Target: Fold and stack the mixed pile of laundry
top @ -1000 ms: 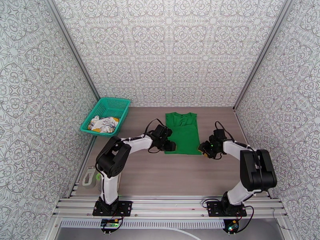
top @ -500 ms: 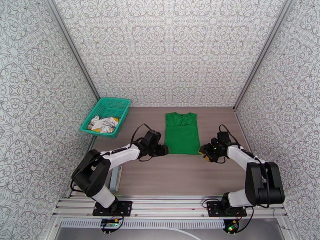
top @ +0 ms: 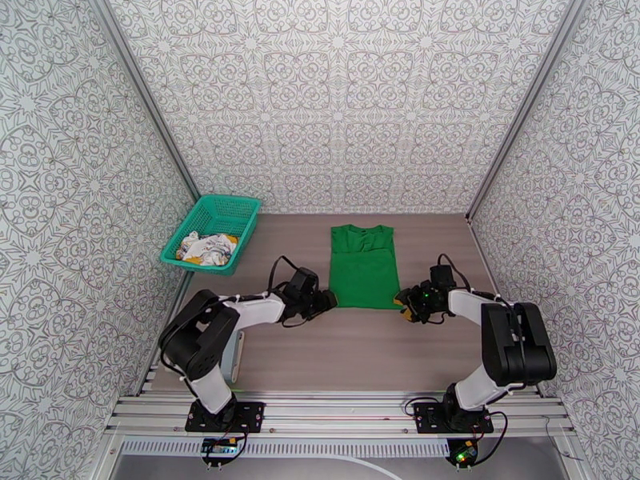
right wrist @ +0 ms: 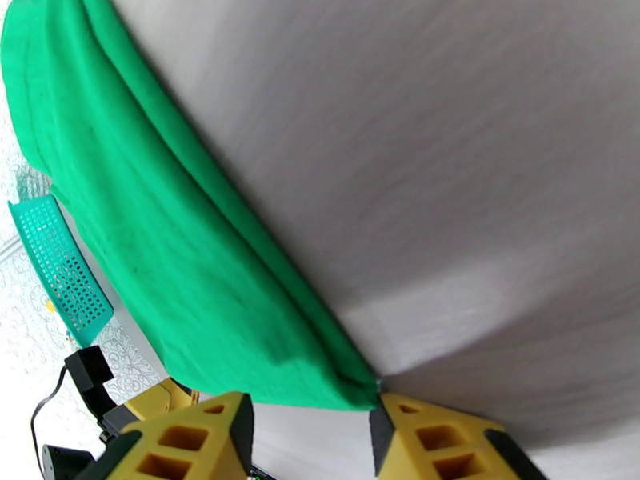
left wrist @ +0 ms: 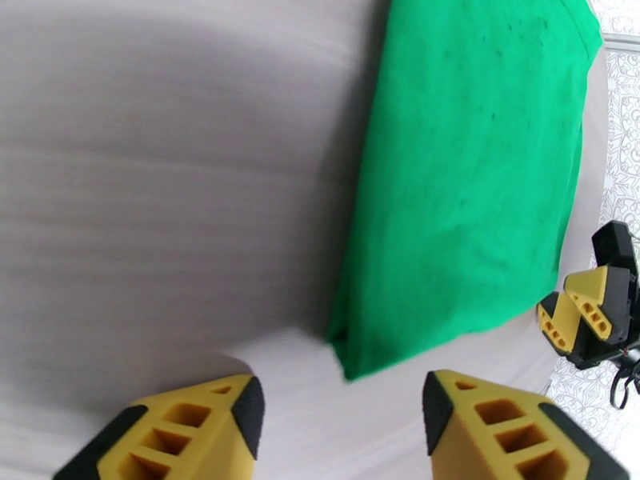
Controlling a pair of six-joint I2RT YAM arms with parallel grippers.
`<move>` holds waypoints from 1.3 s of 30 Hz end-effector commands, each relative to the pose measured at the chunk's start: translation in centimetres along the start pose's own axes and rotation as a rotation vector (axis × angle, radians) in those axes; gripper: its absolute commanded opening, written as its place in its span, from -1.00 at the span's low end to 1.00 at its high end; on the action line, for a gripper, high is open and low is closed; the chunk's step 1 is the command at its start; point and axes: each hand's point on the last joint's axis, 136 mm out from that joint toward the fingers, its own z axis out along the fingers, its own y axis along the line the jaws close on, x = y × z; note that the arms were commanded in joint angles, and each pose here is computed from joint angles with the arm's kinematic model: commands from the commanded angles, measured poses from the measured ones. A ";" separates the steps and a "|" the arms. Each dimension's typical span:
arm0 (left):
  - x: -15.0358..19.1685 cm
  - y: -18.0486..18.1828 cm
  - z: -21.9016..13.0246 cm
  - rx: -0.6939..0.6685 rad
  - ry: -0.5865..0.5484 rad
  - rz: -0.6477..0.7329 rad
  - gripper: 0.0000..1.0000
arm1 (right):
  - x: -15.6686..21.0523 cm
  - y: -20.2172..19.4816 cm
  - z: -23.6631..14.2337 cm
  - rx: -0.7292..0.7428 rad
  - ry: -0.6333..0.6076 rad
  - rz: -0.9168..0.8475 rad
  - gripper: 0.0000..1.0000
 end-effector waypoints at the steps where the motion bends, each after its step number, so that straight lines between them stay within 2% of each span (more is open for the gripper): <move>1: 0.0 -1.1 2.9 0.043 -0.014 -0.005 0.00 | -1.4 -0.8 0.8 0.039 -0.060 -0.003 -0.16; 13: -0.8 -0.7 4.0 -0.010 -0.021 -0.016 -0.23 | -2.6 -0.5 1.3 0.037 -0.093 0.001 -0.42; 19: -1.2 -0.3 3.2 -0.054 -0.036 0.005 -0.44 | -3.6 0.4 1.2 0.024 -0.120 -0.008 -0.62; 24: -1.6 -0.6 2.7 -0.076 -0.047 0.037 -0.75 | -4.0 0.7 1.2 0.026 -0.132 -0.024 -0.79; 27: -1.7 -0.7 2.4 -0.098 -0.049 0.063 -1.00 | -4.0 0.6 1.1 0.031 -0.134 -0.037 -0.90; 30: -1.7 -0.5 1.8 -0.121 -0.055 0.090 -1.00 | -3.8 0.4 1.0 0.036 -0.135 -0.056 -1.00; 39: 0.3 -0.2 -1.0 -0.184 -0.031 0.227 -1.00 | -0.9 -1.0 -0.5 0.039 -0.110 -0.115 -1.00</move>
